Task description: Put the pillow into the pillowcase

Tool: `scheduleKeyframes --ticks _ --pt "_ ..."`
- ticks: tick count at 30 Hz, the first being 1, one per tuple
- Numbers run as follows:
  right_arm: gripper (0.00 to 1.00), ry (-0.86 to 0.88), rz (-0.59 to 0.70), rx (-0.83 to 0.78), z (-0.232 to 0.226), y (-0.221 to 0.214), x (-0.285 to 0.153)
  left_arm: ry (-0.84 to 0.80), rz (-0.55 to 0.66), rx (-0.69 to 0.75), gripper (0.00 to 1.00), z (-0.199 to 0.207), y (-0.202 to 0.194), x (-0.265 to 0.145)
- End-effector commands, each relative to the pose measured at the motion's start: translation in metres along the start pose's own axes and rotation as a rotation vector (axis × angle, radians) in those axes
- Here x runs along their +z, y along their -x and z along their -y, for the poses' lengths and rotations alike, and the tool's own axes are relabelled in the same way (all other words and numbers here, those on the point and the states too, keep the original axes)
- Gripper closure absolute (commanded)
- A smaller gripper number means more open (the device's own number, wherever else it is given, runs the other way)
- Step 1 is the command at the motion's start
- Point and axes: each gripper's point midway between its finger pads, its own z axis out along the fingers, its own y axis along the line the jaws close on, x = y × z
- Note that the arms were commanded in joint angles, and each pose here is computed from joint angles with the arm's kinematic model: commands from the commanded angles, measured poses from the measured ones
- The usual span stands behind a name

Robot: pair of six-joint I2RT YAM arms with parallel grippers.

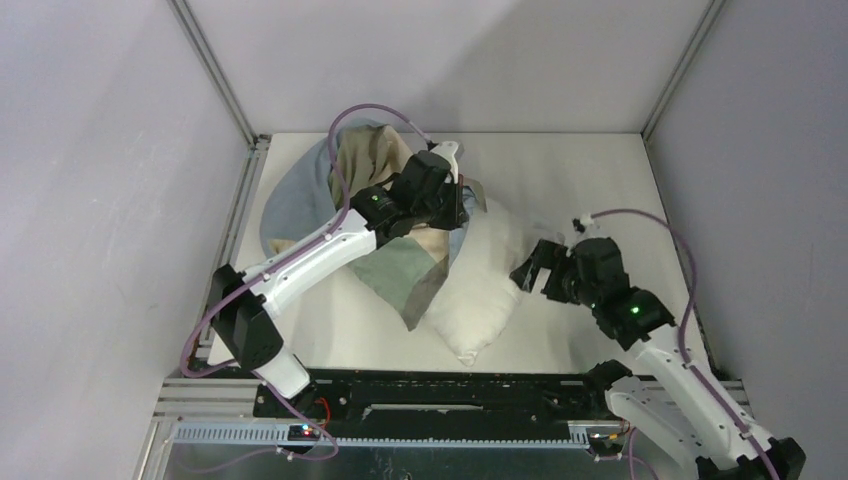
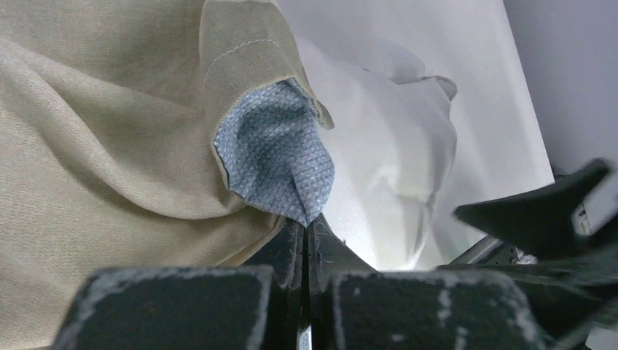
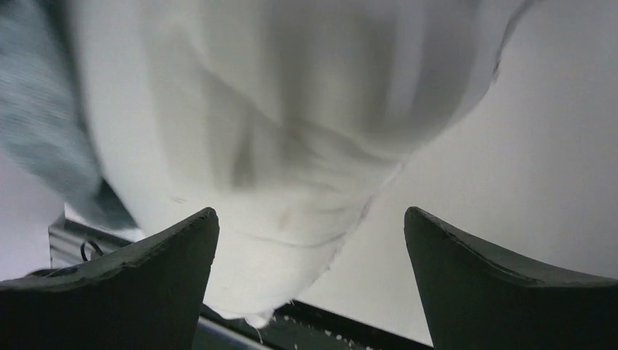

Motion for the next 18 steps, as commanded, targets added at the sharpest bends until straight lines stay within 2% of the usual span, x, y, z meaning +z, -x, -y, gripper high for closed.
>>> scheduleKeyframes --ticks 1,7,9,11,13,14,18 --pt "0.0 0.157 -0.09 0.128 -0.014 -0.036 0.021 -0.086 0.087 -0.018 1.0 0.027 0.035 -0.012" --pt "0.01 0.319 -0.066 0.203 -0.041 -0.03 0.057 -0.146 0.1 -0.024 1.0 0.044 0.045 -0.024" --pt "0.09 0.383 -0.047 0.233 -0.056 -0.018 0.063 -0.195 0.1 -0.025 1.0 0.059 0.049 -0.029" --pt "0.44 0.448 -0.011 0.256 -0.072 0.001 0.063 -0.24 0.11 -0.013 1.0 0.076 0.056 -0.037" --pt "0.91 0.481 0.031 0.242 -0.09 0.029 0.052 -0.286 0.13 0.001 1.0 0.094 0.067 -0.05" --pt "1.0 0.451 0.041 0.228 -0.093 0.042 0.046 -0.313 0.142 -0.002 1.0 0.102 0.074 -0.057" --pt "1.0 0.388 0.224 0.081 -0.116 0.119 -0.02 -0.459 0.228 -0.021 1.0 0.145 0.119 -0.096"
